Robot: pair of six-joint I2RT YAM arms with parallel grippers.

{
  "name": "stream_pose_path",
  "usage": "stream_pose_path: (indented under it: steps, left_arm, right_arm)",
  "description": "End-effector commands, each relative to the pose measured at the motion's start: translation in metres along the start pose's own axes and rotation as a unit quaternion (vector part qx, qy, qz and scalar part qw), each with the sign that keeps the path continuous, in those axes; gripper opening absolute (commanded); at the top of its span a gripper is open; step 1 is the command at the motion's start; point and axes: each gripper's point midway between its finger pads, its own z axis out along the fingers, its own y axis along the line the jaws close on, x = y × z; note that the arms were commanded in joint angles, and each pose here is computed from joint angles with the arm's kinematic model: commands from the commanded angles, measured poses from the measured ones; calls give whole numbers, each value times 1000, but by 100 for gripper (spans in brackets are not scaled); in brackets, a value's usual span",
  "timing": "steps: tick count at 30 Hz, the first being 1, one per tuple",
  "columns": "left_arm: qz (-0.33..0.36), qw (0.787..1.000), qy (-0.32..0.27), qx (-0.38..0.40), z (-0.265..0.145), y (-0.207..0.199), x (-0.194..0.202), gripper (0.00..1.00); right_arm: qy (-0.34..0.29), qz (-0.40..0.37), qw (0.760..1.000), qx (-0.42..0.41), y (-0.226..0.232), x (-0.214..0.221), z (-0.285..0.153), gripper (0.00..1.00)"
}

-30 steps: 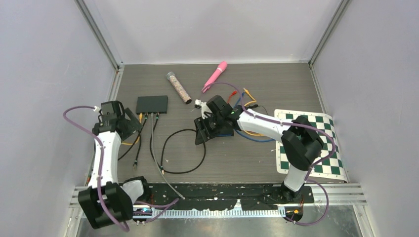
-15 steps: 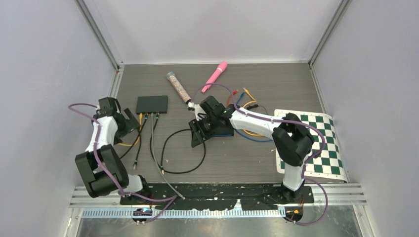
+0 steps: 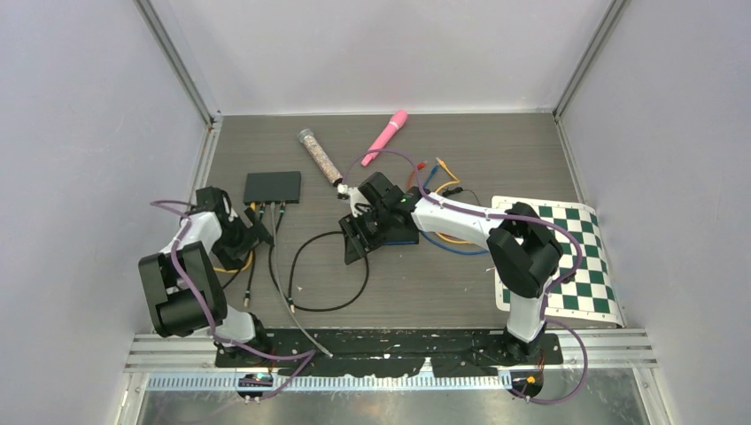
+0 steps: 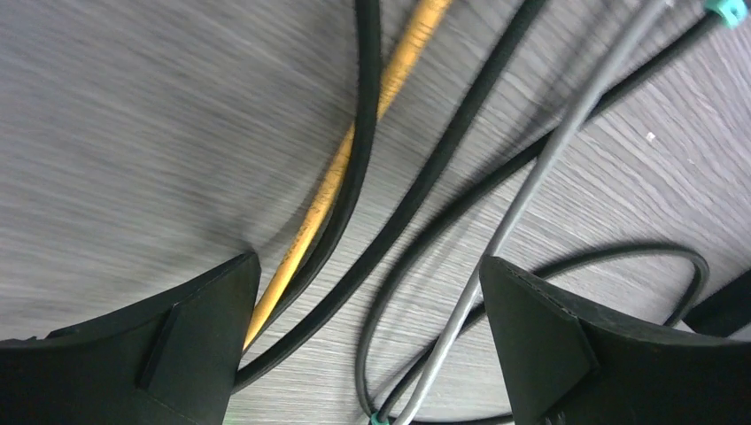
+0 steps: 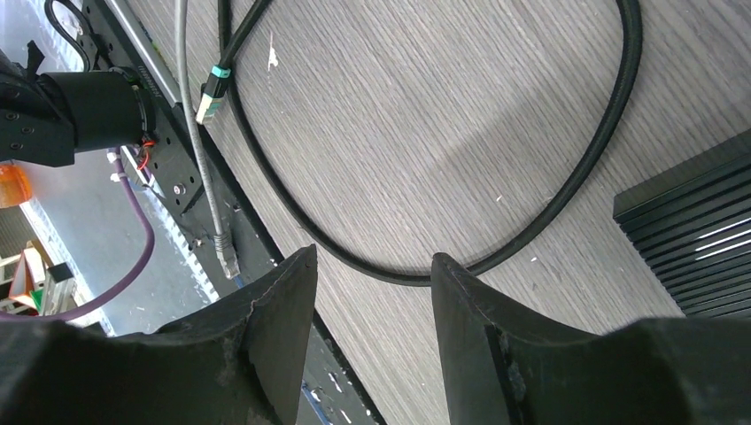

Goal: Pull the plug from the switch port
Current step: Move the switch port to the center of the board.

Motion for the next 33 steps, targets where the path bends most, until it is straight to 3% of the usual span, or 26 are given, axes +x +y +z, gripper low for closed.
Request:
stream_pose_path:
  steps: [1, 9, 12, 25, 33]
  left_arm:
    - [15, 998, 45, 48, 13, -24, 30, 99]
    - [19, 989, 59, 134, 7, -46, 80, 87]
    - [26, 984, 79, 155, 10, -51, 99, 75]
    - [81, 975, 112, 172, 5, -75, 150, 58]
    - [79, 972, 114, 190, -1, -84, 175, 49]
  right_arm:
    - [-10, -14, 1000, 16, -3, -2, -5, 57]
    - [-42, 11, 998, 42, -19, -8, -16, 57]
    - [-49, 19, 998, 40, -20, -12, -18, 57]
    - [-47, 28, 998, 35, -20, -12, -15, 55]
    - [-42, 29, 998, 33, -20, -8, -13, 50]
